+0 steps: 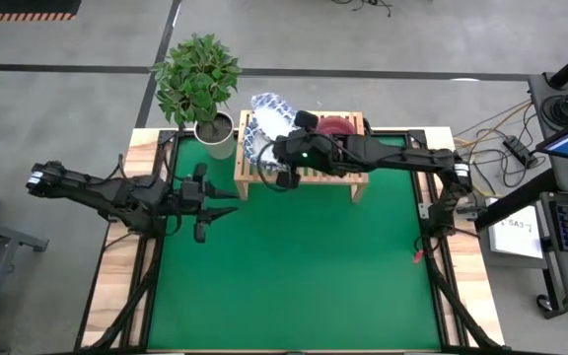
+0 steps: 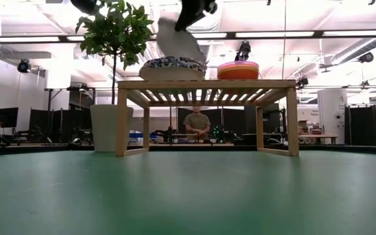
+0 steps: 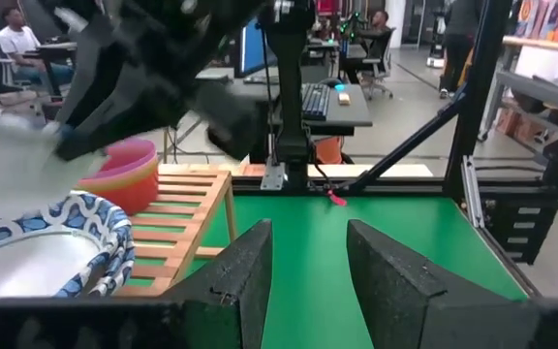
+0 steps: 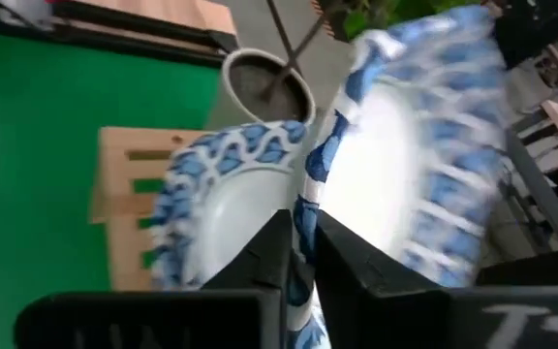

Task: Place and stack bowls onto a shelf
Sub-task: Stack the white bowl on top of the white bowl

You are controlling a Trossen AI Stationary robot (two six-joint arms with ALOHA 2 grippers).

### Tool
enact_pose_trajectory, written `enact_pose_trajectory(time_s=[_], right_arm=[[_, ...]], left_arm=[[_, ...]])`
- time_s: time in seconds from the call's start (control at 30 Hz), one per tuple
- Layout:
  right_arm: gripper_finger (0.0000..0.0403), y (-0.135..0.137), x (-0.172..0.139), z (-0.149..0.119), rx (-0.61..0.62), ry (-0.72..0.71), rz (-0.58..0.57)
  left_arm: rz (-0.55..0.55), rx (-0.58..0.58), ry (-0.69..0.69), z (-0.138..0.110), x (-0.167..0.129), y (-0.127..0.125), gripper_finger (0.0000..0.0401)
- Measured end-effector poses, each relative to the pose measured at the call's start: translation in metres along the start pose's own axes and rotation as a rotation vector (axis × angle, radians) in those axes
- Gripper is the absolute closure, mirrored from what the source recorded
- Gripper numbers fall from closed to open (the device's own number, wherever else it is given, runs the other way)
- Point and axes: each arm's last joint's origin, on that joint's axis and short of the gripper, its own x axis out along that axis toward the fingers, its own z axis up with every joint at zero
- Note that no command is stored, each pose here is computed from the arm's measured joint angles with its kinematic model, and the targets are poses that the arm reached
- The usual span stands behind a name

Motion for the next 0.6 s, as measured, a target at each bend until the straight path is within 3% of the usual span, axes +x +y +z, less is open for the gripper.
enact_pose_trajectory(time_s=[0.3,0.6], right_arm=[[0.0304,-0.004,0.034,-0.009,-0.007,0.045,-0.041],[0.0291,0.004,0.022,-0.004,0.022,0.019,-0.021]], left_arm=[[-0.003,-0.015,-0.024,-0.001,-0.008,0.002,0.0282],[-0.003,-0.009,-0.005,-0.003,-0.008,0.002,0.0282]])
